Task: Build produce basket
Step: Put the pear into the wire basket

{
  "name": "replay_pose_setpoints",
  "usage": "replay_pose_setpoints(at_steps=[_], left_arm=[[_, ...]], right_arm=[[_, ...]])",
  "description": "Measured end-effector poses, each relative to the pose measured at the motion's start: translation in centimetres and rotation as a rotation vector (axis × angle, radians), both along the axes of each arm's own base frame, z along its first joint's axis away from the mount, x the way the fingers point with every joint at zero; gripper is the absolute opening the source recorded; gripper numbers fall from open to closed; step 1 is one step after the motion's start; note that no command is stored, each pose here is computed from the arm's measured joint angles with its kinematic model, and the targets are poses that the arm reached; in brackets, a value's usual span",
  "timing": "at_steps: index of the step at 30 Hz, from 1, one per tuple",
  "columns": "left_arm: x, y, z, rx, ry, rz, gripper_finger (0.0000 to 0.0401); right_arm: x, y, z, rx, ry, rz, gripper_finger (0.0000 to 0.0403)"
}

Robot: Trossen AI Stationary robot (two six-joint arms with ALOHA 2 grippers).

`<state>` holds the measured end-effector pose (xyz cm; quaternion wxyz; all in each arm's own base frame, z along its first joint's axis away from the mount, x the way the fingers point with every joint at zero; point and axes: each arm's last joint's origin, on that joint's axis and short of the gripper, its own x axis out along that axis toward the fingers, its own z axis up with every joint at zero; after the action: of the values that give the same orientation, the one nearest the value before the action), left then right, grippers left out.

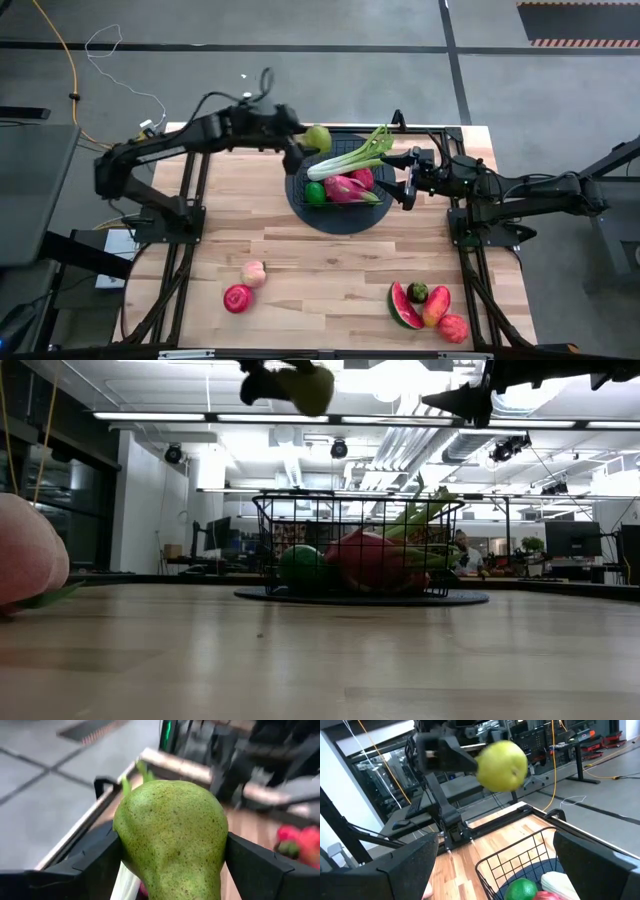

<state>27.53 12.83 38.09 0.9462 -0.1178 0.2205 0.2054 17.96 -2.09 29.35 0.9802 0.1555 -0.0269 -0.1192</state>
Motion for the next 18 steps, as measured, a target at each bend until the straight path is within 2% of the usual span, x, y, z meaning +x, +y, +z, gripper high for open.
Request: replay_pose_setpoints(at_steps=[5,11,18], left_arm=[[2.7,1.7,-1.5,-0.064,0.233,-0.018,0.0305],[5.4,3.5,-7.3,-0.129,0.511,-0.021,0.0305],[7.5,4.4,-11.9,-0.141,0.647,-0.088,0.0305]], right_arm=[[0.0,0.0,0.0,-0.002,0.002,0.0,0.0385],[0.0,0.0,-0.2,0.001,0.025,0.0,0.0385],[0.0,0.0,-0.3,0.002,0.031,-0.005,0.0385]])
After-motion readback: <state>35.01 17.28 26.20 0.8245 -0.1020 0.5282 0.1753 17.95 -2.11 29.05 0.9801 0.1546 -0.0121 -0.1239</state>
